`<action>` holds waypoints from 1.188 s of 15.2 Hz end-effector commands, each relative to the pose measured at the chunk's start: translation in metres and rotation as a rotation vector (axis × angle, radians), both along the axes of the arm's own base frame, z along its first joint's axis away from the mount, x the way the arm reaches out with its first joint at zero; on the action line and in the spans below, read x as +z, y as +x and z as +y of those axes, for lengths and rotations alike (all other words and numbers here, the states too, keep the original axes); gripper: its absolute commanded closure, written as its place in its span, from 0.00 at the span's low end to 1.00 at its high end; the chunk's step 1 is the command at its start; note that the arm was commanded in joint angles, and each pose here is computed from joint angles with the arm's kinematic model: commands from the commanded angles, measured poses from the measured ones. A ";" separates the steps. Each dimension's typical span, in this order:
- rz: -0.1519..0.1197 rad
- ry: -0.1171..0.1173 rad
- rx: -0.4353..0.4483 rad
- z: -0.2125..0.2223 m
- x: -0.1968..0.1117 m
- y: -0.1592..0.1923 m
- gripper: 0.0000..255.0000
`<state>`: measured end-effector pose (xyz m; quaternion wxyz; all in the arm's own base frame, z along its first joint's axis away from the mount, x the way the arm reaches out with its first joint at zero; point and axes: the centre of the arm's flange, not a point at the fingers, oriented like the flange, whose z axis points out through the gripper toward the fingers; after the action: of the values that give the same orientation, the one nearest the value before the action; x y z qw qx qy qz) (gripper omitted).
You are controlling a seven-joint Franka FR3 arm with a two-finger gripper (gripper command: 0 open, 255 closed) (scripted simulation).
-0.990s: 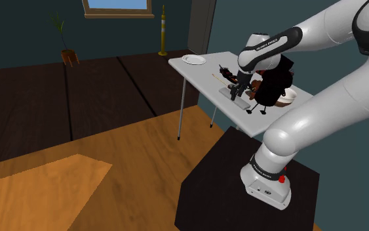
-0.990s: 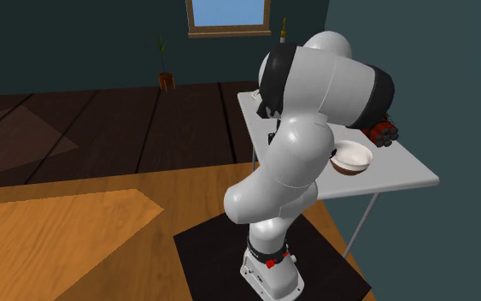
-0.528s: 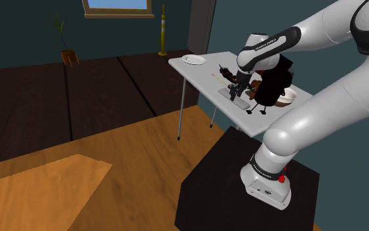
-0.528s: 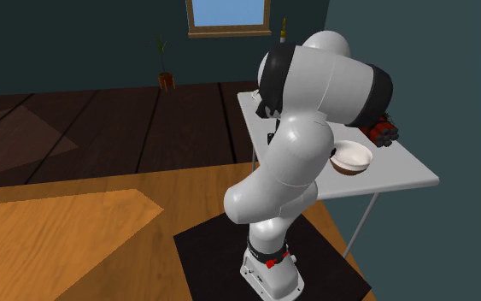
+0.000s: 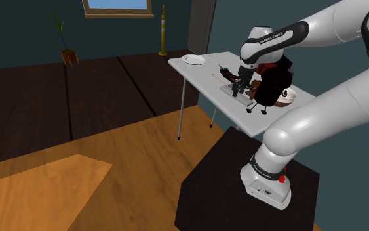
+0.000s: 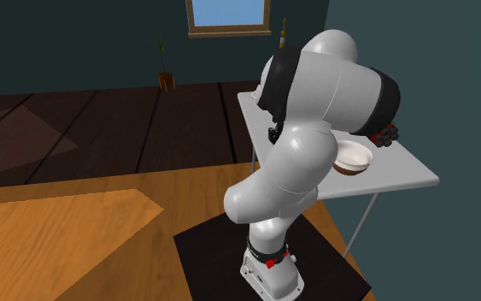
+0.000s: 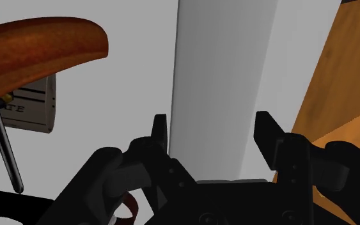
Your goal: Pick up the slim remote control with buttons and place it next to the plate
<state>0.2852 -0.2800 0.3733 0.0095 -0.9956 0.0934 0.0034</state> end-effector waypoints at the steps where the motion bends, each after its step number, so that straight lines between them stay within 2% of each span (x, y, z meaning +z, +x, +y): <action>1: 0.000 0.000 0.000 0.000 0.010 0.000 1.00; 9: 0.000 0.000 0.000 0.000 0.047 0.000 1.00; 18: 0.000 0.000 0.000 -0.029 0.048 0.115 1.00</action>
<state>0.3856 -0.3060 0.4219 0.0096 -0.9955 0.0938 0.0041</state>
